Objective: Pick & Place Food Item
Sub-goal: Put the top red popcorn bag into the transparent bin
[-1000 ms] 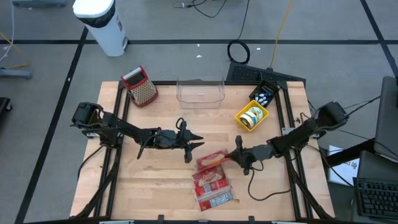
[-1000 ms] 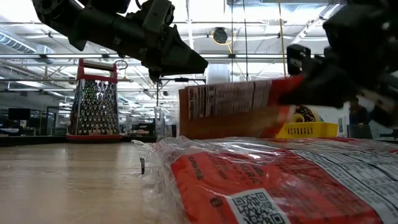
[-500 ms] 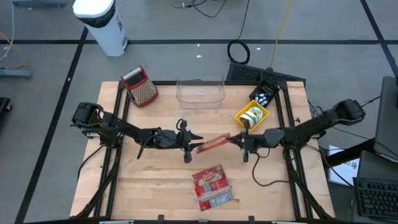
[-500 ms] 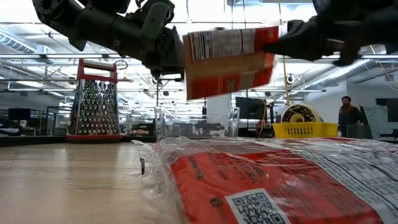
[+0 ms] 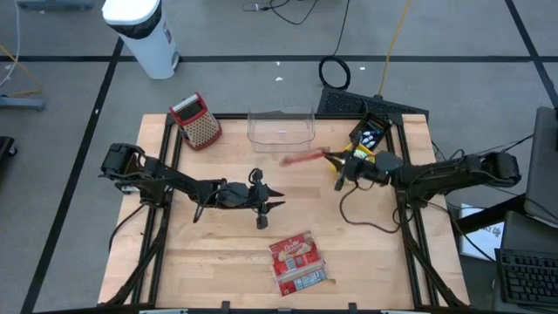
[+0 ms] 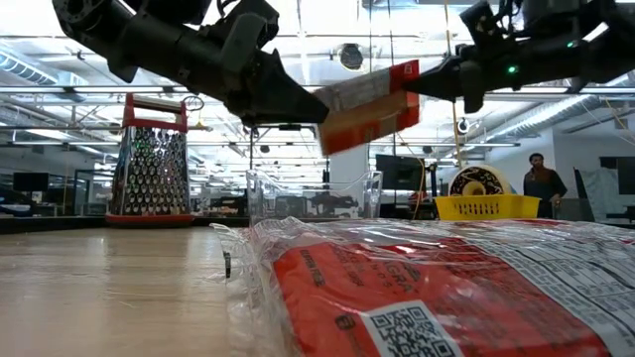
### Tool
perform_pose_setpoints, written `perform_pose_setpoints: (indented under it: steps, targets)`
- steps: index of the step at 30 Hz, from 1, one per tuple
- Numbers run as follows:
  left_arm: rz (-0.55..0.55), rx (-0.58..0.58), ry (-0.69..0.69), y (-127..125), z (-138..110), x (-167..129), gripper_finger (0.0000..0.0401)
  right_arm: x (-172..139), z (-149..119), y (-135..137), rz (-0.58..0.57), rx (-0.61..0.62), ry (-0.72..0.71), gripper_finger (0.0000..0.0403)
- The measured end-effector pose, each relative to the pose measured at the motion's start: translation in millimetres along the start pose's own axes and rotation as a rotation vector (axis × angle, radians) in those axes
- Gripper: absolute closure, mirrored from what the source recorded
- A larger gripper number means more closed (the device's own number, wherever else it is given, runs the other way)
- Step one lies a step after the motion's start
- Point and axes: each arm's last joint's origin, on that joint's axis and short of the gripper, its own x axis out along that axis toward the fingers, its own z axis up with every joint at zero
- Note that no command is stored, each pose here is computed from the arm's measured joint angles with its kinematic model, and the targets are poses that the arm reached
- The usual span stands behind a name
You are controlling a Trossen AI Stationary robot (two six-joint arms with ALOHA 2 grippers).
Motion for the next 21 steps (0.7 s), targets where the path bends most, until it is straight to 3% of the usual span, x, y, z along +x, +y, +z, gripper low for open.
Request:
perform_pose_setpoints:
  steps: [6,9,21]
  targets:
    - [0.003,-0.034,0.054,0,-5,0,0.0297,11,-9,-29,-0.069,0.042,-0.081,0.0403]
    - [0.003,-0.029,0.054,0,-5,0,0.0297,23,-13,-44,-0.047,0.086,-0.093,0.0403]
    - [0.005,-0.06,0.059,0,-6,0,0.0297,113,-45,-78,0.007,0.13,-0.01,0.0403]
